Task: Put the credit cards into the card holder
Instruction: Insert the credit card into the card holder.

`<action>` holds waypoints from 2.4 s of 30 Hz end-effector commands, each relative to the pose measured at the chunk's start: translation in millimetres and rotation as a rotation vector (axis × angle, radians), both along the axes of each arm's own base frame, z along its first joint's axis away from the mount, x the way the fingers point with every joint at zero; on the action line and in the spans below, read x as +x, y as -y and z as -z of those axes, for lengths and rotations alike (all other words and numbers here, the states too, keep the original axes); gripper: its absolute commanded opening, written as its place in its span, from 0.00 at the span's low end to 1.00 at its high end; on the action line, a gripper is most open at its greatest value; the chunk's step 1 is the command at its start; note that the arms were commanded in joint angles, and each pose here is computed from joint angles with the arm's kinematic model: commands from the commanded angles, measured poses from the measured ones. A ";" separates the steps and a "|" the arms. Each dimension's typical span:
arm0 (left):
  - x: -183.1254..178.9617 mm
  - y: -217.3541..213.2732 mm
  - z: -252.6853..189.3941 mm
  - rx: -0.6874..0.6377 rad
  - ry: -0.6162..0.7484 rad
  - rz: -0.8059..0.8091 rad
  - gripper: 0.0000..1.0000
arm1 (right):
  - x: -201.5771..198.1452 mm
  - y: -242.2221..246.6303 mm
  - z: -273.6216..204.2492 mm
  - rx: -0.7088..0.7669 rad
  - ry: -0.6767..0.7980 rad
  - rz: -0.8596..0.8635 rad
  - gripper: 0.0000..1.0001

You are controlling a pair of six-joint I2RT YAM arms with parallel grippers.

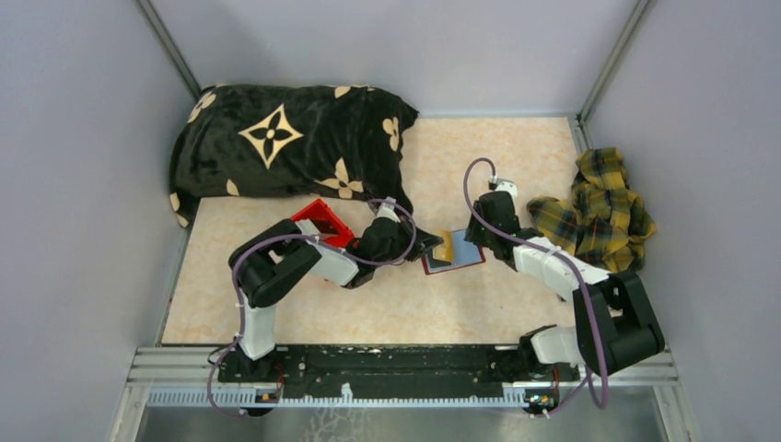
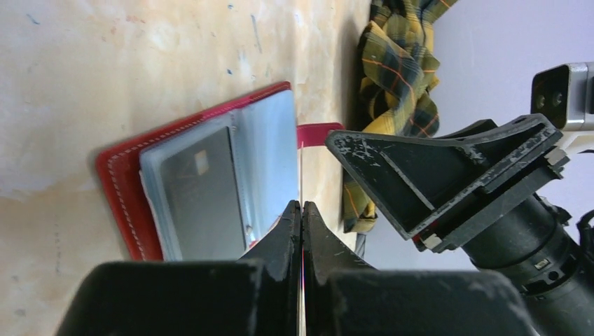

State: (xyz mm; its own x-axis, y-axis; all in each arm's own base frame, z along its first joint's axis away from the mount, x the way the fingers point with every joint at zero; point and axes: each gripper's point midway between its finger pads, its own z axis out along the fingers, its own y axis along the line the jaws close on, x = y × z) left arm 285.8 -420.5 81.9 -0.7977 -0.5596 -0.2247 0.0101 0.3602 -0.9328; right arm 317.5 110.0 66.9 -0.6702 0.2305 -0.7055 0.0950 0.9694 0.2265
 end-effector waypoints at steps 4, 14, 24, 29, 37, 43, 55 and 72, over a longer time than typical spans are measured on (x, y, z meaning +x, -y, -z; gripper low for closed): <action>5.7 11.2 15.6 0.024 0.008 -0.041 0.00 | 19.1 1.8 -10.8 0.091 0.046 0.044 0.39; 6.1 12.1 29.4 0.054 -0.006 -0.142 0.00 | 19.5 14.4 6.2 0.102 0.007 0.076 0.37; 4.4 10.9 37.2 0.091 -0.007 -0.205 0.00 | 18.7 19.2 21.4 0.114 -0.026 0.094 0.36; 6.9 8.2 38.7 0.111 0.000 -0.221 0.00 | 20.2 19.6 24.4 0.122 -0.034 0.098 0.35; 11.0 9.8 41.6 0.131 0.008 -0.226 0.00 | 19.9 20.2 29.6 0.124 -0.047 0.100 0.34; 11.7 14.7 44.9 0.133 0.007 -0.216 0.00 | 19.2 19.5 35.1 0.127 -0.062 0.099 0.34; 8.5 14.1 56.7 0.156 -0.001 -0.217 0.00 | 18.3 19.6 40.7 0.135 -0.077 0.104 0.33; 2.3 14.8 70.2 0.156 -0.021 -0.272 0.00 | 14.0 23.3 50.8 0.123 -0.107 0.113 0.33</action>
